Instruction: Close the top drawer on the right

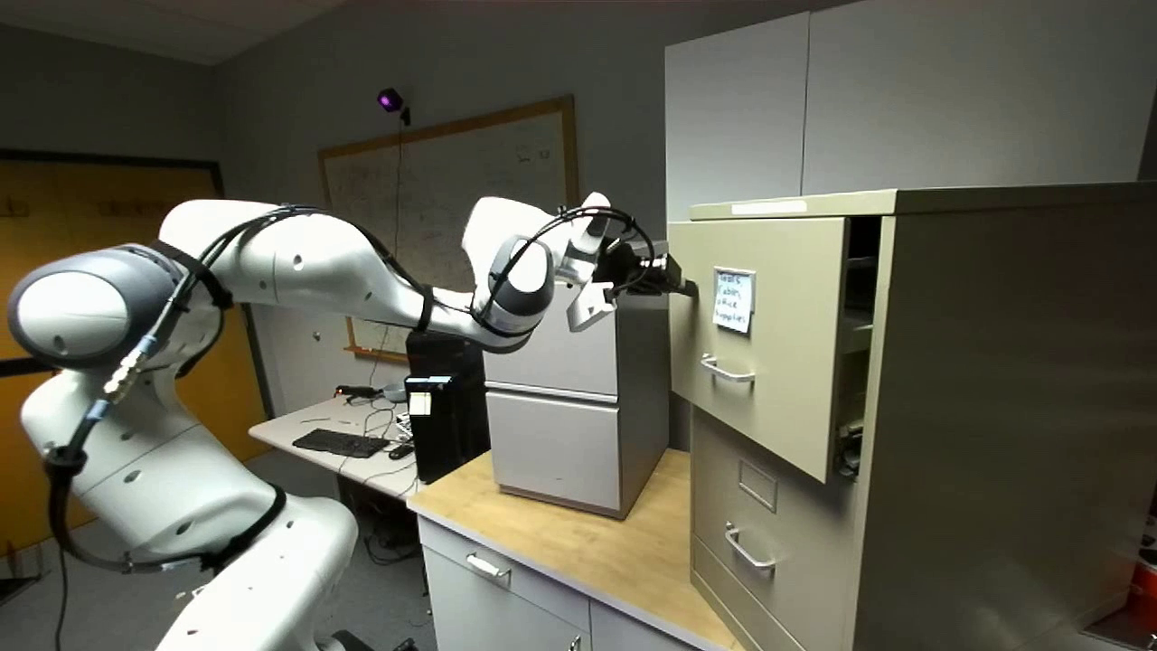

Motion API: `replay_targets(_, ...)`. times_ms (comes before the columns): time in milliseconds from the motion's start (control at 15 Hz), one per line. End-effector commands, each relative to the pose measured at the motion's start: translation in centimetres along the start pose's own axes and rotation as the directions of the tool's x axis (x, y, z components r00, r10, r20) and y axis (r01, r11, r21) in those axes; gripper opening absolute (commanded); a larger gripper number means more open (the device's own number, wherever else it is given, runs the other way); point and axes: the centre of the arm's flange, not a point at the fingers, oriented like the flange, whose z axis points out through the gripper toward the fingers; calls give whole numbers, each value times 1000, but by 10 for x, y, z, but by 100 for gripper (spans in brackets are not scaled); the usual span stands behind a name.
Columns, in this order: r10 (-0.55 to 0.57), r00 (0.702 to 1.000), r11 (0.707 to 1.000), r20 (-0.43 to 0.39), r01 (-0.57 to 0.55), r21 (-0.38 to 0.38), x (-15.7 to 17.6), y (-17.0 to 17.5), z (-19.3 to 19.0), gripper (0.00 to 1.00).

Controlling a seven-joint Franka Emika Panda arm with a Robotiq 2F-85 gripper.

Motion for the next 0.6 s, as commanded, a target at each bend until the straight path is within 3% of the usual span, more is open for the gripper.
replay_targets(0, 13, 1000, 996, 20, -15, 88, 16, -13, 59, 0)
replay_targets(533, 24, 999, 996, 31, -27, 88, 24, -14, 79, 0)
